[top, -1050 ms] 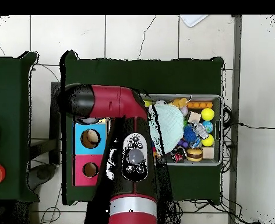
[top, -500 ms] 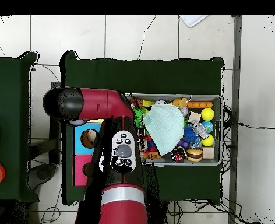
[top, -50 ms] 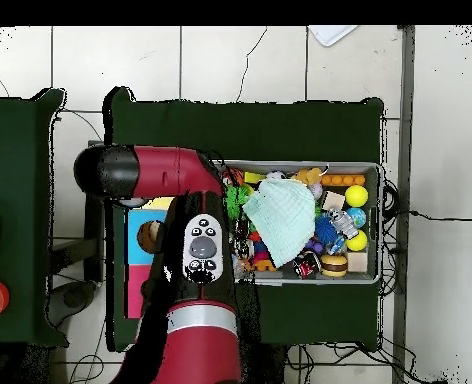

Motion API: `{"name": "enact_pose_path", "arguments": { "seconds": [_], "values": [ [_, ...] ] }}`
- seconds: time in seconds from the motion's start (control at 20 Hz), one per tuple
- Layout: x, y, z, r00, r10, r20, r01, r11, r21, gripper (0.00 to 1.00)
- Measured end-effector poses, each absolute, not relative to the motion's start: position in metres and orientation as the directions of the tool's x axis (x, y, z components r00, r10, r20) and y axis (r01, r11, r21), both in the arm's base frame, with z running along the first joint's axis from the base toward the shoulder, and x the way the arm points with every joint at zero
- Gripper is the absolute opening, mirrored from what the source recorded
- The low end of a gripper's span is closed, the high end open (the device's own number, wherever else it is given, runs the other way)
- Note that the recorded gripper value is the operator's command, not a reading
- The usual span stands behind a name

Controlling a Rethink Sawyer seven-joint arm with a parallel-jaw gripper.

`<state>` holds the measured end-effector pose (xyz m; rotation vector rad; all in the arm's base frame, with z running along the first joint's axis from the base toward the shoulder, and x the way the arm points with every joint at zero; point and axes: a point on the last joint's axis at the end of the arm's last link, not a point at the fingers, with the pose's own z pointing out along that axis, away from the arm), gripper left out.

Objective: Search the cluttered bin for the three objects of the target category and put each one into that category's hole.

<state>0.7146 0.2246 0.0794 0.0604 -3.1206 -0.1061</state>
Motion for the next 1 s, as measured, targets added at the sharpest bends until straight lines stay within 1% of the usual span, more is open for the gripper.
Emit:
{"name": "enact_pose_path", "arguments": {
  "seconds": [0.7, 1.0],
  "values": [
    [0.715, 0.226, 0.081, -0.997, -0.071, 0.005, -0.071, 0.997, 0.011, 0.00],
    [0.704, 0.197, 0.068, -0.996, -0.075, 0.037, -0.076, 0.997, -0.026, 0.00]
  ]
}}
